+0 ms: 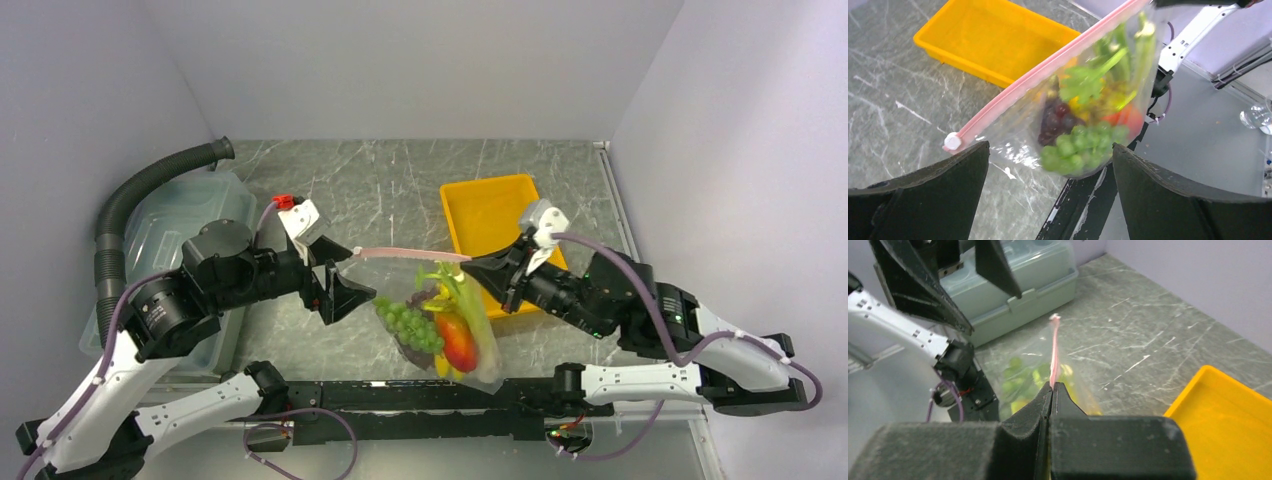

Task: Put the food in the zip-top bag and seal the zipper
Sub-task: Zip the zipper food storage bag at the center of the board, then place the zipper food storage bag at the center of the board.

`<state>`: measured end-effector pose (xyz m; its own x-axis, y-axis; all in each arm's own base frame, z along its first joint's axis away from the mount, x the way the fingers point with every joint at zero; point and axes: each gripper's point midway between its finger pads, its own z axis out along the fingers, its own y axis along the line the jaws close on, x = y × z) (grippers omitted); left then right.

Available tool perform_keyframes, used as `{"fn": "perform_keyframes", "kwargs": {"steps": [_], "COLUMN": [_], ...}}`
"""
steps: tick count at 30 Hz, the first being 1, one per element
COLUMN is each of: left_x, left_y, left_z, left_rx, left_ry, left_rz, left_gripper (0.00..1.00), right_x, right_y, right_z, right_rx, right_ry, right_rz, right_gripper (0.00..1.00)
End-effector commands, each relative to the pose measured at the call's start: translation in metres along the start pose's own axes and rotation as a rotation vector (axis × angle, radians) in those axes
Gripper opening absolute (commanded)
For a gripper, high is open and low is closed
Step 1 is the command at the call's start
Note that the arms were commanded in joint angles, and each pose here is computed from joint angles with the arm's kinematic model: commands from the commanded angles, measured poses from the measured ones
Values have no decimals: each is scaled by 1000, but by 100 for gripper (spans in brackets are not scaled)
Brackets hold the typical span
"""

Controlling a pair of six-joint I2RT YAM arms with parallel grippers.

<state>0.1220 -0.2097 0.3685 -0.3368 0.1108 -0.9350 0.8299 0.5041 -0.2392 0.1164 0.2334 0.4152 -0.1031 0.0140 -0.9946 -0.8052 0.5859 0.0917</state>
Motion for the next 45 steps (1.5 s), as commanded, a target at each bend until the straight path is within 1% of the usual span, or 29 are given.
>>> {"fn": "perform_keyframes", "kwargs": {"steps": [1,6,11,15,19,22,24,33,36,42,45], "left_x": [-33,-36,-27,-21,-11,3,13,47,53,62,64], "left_y": [-22,-29,-43,-47,-63,-69,-66,-75,-75,-68,-66], "left_z": [-5,-2,5,8,8,13,18,25,26,32,34], "left_rx": [121,169,283,326,449,520,527,663,678,642,630], "left_ry": [-105,-118,-87,-88,-72,-27,9,133,165,194,203], "left_rz": [113,159,207,240,261,267,252,208,191,180,177], "left_gripper": [96,97,98,100,100,100,100,100,97,85,76], "right_x": [-43,-36,-35,-35,-36,-37,-38,-47,-51,-56,-58], "right_y": [26,41,54,65,77,84,89,98,98,96,94], "right_z": [1,8,11,11,12,13,13,12,11,10,9], "right_rx": [-126,-186,-252,-303,-360,-395,-420,-468,-467,-462,-454], "right_ry": [-108,-90,-82,-76,-64,-65,-64,-83,-92,-105,-111], "right_rz": [52,53,54,52,50,48,46,42,42,41,43], "right_gripper": [0,0,0,0,0,0,0,0,0,0,0]}}
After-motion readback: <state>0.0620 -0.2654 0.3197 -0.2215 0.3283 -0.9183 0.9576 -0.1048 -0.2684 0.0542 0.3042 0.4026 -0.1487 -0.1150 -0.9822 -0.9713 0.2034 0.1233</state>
